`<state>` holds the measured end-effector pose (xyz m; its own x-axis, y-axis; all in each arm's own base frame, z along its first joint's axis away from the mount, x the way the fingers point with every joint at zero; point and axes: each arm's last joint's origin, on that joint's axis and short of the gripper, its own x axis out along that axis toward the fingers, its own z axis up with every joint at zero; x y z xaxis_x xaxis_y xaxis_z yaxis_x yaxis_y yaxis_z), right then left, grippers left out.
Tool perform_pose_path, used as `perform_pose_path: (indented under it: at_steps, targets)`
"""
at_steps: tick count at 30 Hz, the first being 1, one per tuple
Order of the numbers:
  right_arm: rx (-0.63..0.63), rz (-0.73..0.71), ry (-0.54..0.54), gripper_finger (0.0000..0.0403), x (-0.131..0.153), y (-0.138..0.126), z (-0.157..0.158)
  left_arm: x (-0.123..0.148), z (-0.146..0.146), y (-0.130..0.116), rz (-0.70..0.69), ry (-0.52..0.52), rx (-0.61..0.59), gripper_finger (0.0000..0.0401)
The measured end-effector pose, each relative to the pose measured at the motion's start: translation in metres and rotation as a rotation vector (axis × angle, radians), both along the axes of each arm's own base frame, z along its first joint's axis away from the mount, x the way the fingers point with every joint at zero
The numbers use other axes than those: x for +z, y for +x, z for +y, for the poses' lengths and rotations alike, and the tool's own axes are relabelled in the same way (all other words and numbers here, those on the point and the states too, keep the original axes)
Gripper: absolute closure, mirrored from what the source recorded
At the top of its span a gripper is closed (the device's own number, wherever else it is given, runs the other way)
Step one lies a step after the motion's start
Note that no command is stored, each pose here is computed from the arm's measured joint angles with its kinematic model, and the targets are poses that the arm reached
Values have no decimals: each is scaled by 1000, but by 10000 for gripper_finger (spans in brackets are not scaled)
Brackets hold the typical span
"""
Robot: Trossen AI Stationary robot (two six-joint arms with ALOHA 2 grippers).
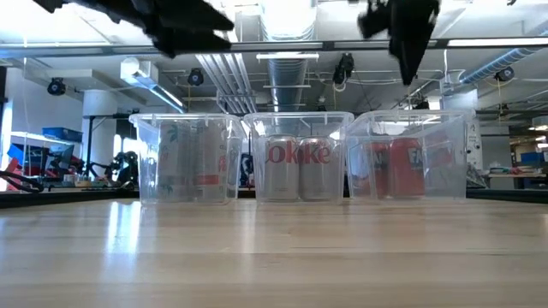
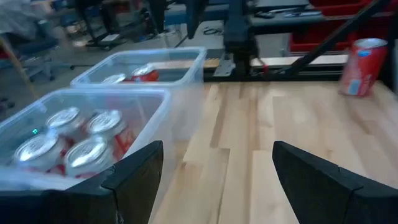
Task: Sort soda cans
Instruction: Put the right red soda can into the right transparent bin
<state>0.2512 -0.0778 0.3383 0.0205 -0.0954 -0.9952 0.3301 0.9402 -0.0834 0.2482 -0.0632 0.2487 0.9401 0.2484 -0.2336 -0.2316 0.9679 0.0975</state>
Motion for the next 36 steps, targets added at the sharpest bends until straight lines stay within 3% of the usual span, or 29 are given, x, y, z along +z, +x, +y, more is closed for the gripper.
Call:
perform_pose_path:
  at_steps: [8,14,18,26,30,36]
  targets:
    - [39,-173,50,101,8,0,125,11,-8,12,-11,-10,-101,115]
    - [56,-160,65,111,-14,-14,219,0,-14,27,4,-10,-112,115]
    - [18,-95,73,92,-32,-31,268,-6,-22,44,-13,-25,-135,115]
    - [-2,-30,76,31,-52,-65,334,-4,-51,94,-12,-12,-186,115]
    - [-32,13,123,21,-56,-86,355,-1,-73,114,-29,-36,-308,115]
    - [-74,20,111,19,-56,-121,371,-12,-97,130,-29,-52,-350,115]
